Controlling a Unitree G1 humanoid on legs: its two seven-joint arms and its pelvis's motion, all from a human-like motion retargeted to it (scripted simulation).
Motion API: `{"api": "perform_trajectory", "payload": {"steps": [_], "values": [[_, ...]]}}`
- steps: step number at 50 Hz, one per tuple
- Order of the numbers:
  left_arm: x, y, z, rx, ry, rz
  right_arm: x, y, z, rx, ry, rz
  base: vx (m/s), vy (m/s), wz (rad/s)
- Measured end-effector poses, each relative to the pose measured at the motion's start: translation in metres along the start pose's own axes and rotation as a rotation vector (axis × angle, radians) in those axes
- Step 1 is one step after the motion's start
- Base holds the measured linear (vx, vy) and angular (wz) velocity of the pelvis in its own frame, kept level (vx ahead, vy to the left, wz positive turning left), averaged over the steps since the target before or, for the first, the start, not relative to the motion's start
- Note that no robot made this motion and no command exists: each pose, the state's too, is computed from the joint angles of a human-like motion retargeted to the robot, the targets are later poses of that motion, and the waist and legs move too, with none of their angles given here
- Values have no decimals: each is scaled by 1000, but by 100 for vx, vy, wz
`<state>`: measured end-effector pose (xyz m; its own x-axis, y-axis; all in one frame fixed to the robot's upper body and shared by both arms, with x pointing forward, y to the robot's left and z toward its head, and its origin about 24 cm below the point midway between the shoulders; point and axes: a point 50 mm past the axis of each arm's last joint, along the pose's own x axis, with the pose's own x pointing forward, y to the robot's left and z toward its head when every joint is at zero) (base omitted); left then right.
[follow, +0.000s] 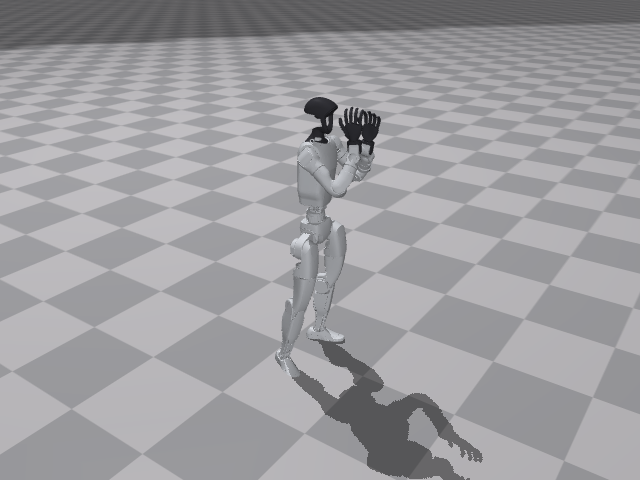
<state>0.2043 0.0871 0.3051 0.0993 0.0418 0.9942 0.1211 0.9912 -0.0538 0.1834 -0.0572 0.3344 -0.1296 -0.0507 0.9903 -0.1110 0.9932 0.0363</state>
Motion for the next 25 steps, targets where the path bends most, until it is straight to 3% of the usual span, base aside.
{"api": "perform_trajectory", "payload": {"steps": [4, 12, 18, 25], "values": [[-2, -15, -2, -76, 39, -107, -1, 24, 3, 101, 4, 218, 0, 0, 0], [1, 4, 1, -11, -20, 38, 6, -3, 0, -23, -42, -76, 0, 0, 0], [2, -16, -6, -95, 61, -60, 4, 26, -2, 89, 20, 190, 0, 0, 0], [8, -4, -7, -24, 24, 41, 8, 1, -8, -58, -7, -32, 0, 0, 0]]}}
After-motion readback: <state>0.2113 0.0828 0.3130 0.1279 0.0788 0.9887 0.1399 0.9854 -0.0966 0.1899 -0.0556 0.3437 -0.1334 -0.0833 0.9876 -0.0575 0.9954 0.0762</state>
